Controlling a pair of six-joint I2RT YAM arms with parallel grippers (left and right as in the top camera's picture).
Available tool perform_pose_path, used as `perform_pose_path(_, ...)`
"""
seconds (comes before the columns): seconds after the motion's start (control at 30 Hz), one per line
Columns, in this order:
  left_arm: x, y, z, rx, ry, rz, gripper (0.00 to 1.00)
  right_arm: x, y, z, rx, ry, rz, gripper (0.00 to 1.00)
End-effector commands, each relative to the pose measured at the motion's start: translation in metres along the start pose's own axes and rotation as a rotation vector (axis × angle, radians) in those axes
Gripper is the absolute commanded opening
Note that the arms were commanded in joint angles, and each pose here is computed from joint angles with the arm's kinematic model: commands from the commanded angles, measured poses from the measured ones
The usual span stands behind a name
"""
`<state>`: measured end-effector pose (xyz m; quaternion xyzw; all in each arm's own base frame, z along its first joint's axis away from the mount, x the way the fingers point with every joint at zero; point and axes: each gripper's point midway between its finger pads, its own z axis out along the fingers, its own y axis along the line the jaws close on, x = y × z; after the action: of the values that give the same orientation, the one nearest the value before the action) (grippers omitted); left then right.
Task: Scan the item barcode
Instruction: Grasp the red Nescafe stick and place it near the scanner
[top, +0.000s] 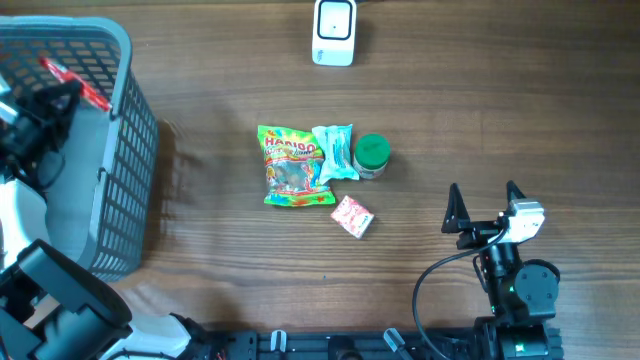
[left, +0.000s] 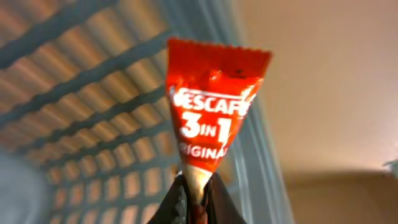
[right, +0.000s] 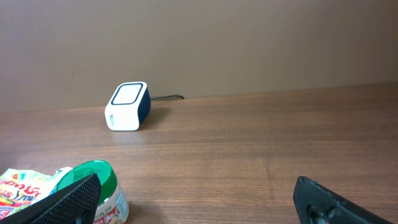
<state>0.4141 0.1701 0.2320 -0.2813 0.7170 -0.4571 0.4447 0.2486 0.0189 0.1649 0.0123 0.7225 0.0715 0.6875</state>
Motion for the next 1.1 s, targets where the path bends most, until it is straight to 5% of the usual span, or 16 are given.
perform_pose_path(0.0,-0.012,-0.056,-0.011,0.128,-0.006,0.002,0.04,-0.001,0.0,0.0,0.0,-0.003,0.013,1.0)
perform_pose_path(0.27,-0.01,-0.178,-0.041,0.328,-0.06,0.139,0.04,-0.001,0.0,0.0,0.0,-0.003,0.014,1.0)
perform_pose_path(0.63,0.161,-0.255,0.05,0.508,0.412,0.21,0.04,-0.001,0.0,0.0,0.0,-0.003,0.014,1.0)
perform_pose_path(0.73,0.199,-0.22,0.075,0.36,0.485,0.164,0.04,-0.001,0.0,0.0,0.0,-0.003,0.014,1.0)
perform_pose_path(0.8,0.226,-0.171,0.091,0.123,0.496,0.141,0.04,-0.001,0.0,0.0,0.0,-0.003,0.014,1.0)
perform_pose_path(0.97,0.274,-0.095,0.095,-0.336,0.496,0.266,0.04,-0.001,0.0,0.0,0.0,-0.004,0.014,1.0)
perform_pose_path(1.07,0.293,-0.069,0.1,-0.47,0.51,0.318,0.04,-0.001,0.0,0.0,0.0,-0.003,0.014,1.0)
